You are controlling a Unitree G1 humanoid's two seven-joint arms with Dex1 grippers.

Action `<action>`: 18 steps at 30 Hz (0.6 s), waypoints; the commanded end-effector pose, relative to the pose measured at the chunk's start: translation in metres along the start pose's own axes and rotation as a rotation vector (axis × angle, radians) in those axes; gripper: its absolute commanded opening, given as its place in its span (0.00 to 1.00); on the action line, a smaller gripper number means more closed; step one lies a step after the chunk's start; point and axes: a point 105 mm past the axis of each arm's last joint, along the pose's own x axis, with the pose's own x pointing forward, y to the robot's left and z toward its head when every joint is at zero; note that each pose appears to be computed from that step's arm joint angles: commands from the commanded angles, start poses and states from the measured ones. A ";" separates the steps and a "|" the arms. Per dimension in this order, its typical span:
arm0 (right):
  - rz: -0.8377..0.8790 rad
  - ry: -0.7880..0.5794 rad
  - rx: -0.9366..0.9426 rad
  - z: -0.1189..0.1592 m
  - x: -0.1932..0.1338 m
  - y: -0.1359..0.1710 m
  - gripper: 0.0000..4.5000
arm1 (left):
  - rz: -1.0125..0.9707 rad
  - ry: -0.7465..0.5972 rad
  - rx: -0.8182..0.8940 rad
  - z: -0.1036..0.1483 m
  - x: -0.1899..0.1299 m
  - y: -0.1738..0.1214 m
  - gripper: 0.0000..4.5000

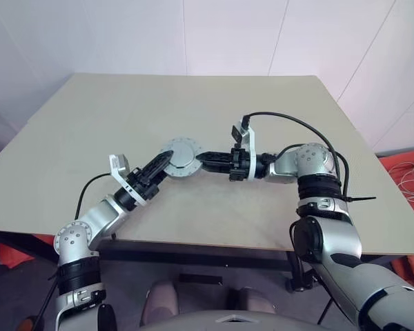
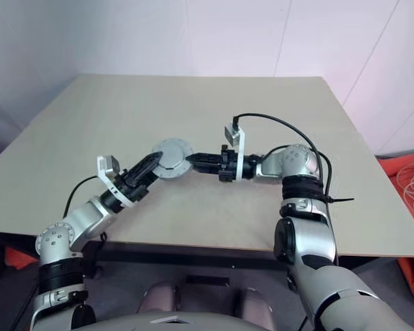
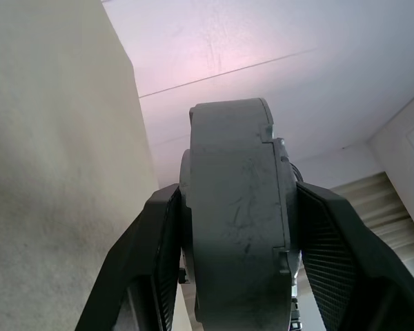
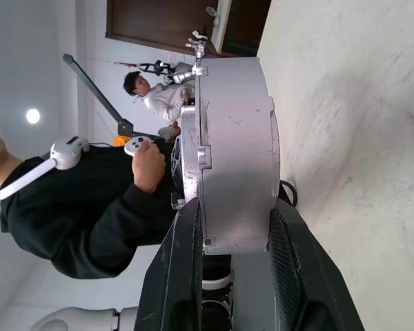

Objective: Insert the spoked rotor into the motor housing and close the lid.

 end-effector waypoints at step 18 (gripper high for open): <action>-0.001 -0.057 -0.139 -0.004 0.011 0.006 1.00 | -0.031 0.042 0.026 -0.009 0.006 -0.010 0.47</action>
